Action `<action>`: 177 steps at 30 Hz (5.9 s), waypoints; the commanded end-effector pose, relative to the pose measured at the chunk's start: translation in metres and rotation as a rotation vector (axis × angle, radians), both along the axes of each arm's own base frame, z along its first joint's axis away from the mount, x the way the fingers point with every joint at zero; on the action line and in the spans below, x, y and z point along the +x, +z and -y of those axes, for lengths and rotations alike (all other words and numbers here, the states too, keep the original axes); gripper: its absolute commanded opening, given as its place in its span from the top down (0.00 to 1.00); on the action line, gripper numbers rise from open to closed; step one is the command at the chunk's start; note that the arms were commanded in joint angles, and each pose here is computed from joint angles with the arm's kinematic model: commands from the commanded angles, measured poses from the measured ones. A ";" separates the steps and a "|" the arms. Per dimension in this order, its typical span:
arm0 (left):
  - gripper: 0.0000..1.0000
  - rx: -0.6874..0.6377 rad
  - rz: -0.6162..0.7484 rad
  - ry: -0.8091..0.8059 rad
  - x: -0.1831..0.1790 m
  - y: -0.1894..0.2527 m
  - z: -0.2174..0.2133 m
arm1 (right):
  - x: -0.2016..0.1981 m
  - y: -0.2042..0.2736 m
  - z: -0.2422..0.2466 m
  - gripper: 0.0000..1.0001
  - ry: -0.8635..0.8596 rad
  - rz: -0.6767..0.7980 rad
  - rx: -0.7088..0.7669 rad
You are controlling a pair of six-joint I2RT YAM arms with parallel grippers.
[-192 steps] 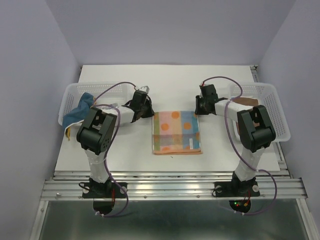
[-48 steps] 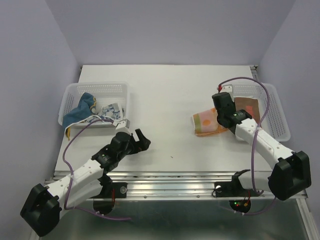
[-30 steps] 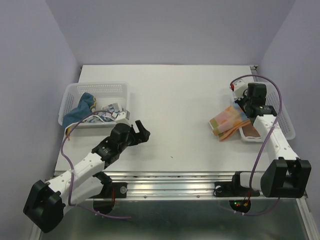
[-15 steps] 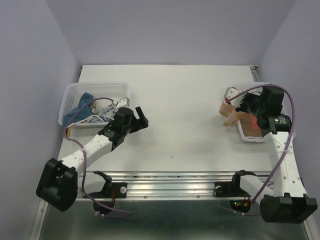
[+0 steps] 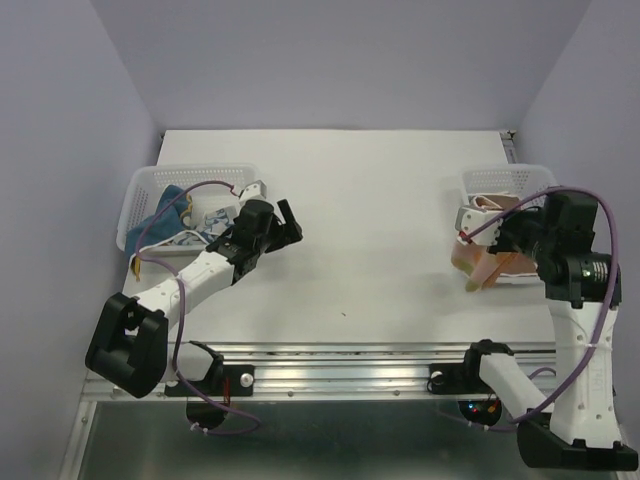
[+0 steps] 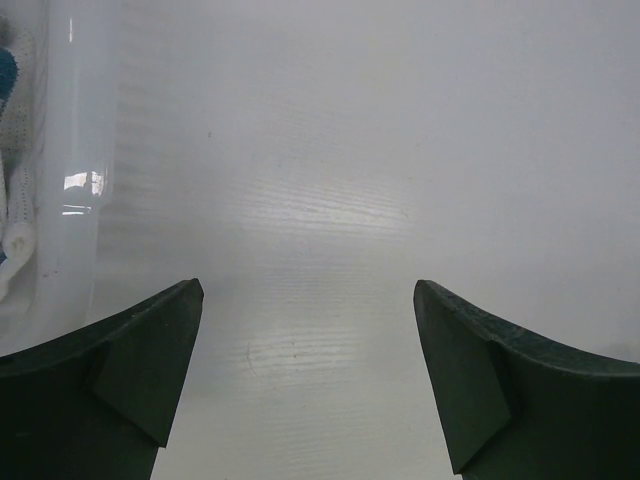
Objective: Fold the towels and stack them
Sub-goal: Neatly place the folded towel into the bin, then grab crumpled towel
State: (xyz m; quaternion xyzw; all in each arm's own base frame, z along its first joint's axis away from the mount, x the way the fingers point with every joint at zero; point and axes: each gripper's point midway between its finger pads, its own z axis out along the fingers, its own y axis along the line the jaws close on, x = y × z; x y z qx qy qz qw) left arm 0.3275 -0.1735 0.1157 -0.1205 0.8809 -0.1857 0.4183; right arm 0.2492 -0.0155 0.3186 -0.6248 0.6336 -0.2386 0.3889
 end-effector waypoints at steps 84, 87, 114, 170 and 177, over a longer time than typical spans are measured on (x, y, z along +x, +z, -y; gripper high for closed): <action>0.01 0.114 0.062 0.142 0.028 0.033 -0.034 | 0.189 -0.122 0.109 0.61 -0.171 0.221 -0.169; 0.01 0.108 0.082 0.140 0.027 0.041 -0.034 | 0.185 -0.108 0.109 0.01 -0.182 0.244 -0.163; 0.01 0.098 0.133 0.729 0.013 0.109 -0.200 | 0.188 0.050 -0.152 0.00 -0.368 -0.086 1.848; 0.65 0.087 -0.067 1.004 0.007 0.059 -0.351 | 0.155 -0.163 -0.183 0.00 -0.797 -0.356 1.492; 1.00 0.083 -0.070 0.968 0.012 0.056 -0.348 | 0.153 -0.162 -0.182 0.00 -0.791 -0.354 1.479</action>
